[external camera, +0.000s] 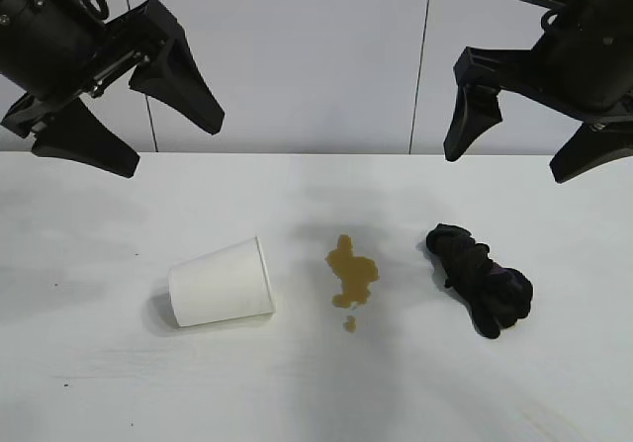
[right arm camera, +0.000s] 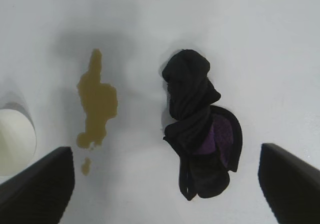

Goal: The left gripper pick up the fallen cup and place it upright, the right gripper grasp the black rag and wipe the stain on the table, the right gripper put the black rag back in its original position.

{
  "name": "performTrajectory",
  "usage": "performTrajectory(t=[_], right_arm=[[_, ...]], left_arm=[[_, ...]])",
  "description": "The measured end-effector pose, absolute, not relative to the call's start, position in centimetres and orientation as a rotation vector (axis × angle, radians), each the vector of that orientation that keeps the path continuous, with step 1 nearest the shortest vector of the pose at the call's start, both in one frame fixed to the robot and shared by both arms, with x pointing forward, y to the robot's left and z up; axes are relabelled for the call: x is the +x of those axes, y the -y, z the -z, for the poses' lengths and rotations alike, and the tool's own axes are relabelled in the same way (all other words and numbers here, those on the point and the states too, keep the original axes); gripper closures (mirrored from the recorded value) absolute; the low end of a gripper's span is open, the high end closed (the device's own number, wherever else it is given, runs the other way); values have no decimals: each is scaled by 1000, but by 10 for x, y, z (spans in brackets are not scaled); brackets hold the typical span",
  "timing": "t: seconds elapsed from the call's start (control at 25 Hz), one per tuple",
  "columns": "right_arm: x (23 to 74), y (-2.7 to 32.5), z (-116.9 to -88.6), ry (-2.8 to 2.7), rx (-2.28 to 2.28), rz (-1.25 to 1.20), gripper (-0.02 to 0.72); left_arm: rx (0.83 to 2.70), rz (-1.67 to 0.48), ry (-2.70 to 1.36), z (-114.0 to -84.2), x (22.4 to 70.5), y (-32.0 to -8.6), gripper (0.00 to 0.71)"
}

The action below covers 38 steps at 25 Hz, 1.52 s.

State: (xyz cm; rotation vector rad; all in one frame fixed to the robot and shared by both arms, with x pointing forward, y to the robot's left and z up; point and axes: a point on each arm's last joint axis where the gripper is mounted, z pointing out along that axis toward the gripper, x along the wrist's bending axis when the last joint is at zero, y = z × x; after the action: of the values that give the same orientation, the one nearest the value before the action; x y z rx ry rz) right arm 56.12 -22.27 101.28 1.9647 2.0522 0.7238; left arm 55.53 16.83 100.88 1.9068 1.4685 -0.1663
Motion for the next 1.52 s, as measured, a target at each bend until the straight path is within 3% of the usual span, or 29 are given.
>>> performTrajectory(t=[1.04, 1.28, 1.52], right_arm=[[561, 223, -1013, -2052, 1965, -724, 9], [561, 223, -1013, -2052, 1965, -724, 9], [561, 223, -1013, -2052, 1965, -724, 9]], left_arm=[[1901, 154, -1471, -1009, 556, -169, 16], [2166, 97, -1214, -1004, 547, -166, 16], [2442, -85, -831, -999, 534, -135, 16]])
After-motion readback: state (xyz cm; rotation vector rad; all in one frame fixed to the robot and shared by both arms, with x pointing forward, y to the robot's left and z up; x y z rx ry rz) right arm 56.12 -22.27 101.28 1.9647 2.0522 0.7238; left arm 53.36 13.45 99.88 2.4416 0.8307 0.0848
